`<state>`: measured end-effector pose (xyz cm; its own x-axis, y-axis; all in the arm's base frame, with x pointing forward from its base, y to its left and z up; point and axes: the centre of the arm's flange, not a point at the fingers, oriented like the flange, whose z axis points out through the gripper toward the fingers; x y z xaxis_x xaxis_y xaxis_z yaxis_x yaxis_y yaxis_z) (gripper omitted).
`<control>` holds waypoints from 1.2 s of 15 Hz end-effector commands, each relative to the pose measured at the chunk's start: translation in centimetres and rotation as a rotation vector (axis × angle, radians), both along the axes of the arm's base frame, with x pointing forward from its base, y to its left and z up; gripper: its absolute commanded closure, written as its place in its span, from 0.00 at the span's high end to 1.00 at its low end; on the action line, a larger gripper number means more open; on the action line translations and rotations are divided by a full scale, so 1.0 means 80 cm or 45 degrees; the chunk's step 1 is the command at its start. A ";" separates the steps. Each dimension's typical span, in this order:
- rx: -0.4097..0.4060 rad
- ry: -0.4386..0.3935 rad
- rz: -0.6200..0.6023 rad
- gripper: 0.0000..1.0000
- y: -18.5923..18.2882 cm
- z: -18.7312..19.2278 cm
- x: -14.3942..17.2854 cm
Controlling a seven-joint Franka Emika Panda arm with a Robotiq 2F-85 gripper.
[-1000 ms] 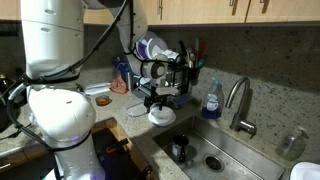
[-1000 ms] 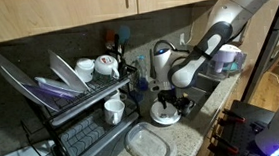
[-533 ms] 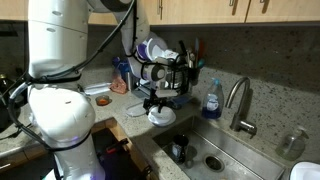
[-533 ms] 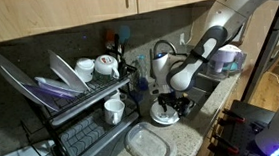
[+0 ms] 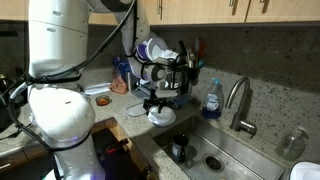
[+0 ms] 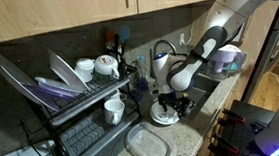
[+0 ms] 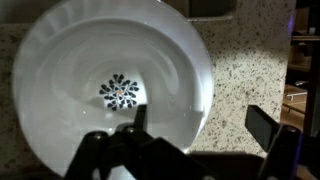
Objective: Move one white bowl to the right then put the remaining bowl in the clear bowl,take it out and put the bowl on the right inside the clear bowl
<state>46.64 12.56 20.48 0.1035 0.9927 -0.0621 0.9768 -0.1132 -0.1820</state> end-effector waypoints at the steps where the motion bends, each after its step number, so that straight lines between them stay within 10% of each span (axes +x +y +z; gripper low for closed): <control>1: -0.005 -0.017 -0.039 1.00 0.002 -0.006 0.000; 7: -0.017 -0.002 -0.093 0.97 0.002 -0.017 0.002; 8: -0.018 -0.007 -0.109 0.78 0.001 -0.017 0.002; 18: 0.006 -0.099 -0.245 0.06 -0.028 0.002 0.009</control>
<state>47.63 10.77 19.66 0.2575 0.9644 -0.0608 0.9535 -0.2638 -0.1456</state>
